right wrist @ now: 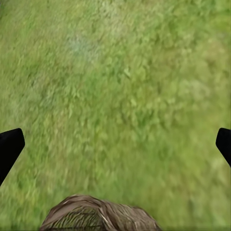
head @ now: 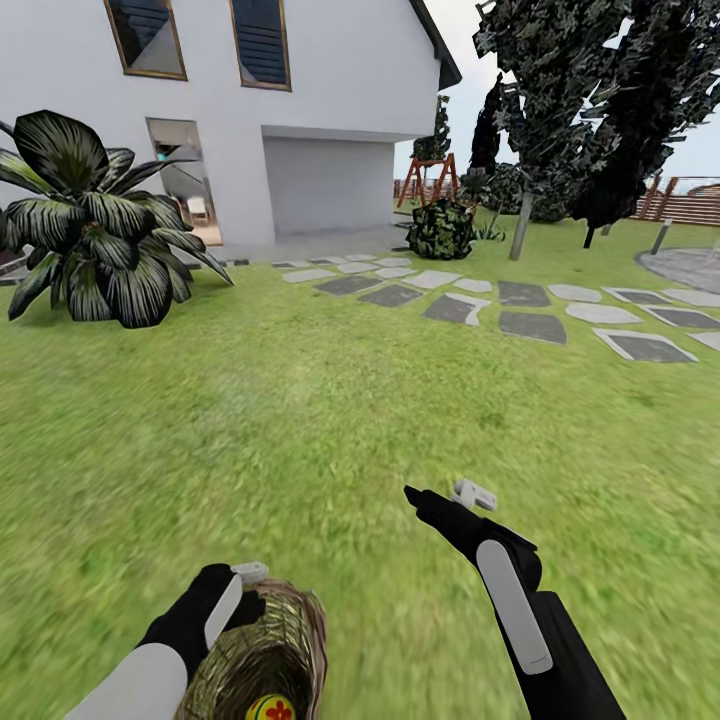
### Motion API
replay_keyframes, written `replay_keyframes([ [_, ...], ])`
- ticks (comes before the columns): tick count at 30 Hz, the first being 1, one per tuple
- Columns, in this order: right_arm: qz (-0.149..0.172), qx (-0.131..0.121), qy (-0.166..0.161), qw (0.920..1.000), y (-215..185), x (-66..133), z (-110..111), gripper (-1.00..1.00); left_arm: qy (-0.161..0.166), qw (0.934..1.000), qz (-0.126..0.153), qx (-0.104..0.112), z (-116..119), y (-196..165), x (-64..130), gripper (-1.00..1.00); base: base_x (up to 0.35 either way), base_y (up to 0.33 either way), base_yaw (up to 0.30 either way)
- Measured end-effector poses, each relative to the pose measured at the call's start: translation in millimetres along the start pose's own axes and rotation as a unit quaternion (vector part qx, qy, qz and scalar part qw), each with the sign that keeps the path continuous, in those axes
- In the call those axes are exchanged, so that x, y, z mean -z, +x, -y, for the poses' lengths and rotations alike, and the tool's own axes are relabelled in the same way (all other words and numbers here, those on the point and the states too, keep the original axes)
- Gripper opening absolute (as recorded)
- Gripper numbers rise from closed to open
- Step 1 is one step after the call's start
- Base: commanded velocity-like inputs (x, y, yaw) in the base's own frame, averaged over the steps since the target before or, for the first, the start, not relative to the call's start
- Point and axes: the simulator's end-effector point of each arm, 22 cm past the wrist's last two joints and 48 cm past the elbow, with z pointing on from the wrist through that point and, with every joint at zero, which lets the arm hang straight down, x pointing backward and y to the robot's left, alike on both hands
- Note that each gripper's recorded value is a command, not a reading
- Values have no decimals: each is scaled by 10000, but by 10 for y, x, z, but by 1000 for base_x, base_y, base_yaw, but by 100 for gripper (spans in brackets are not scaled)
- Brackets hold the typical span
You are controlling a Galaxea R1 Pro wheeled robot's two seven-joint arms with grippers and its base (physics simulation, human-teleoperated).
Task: Take the three Easter eggs out of the wicker basket on the lawn in the garden, then place them on the lawn next to a single tree (choose any tree) so that all three eggs are next to the same tree and none are left in the basket.
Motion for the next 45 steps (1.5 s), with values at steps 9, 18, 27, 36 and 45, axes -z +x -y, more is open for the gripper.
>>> replay_keyframes([
  [9,6,3,10,10000,114,-79,106,100,-185,9997,31,-182,52,164,-223,100,0,0,0],
  [18,6,0,8,10000,241,-158,197,100,-215,9996,20,-197,54,242,-394,100,0,0,0],
  [27,6,4,3,10000,372,-237,288,100,-215,9996,21,-197,63,310,-563,100,0,0,0],
  [36,8,2,3,10000,504,-316,388,100,-214,9996,27,-195,71,380,-735,100,0,0,0],
  [45,5,1,7,10000,645,-395,493,100,-214,9996,59,-185,78,442,-909,100,0,0,0],
])
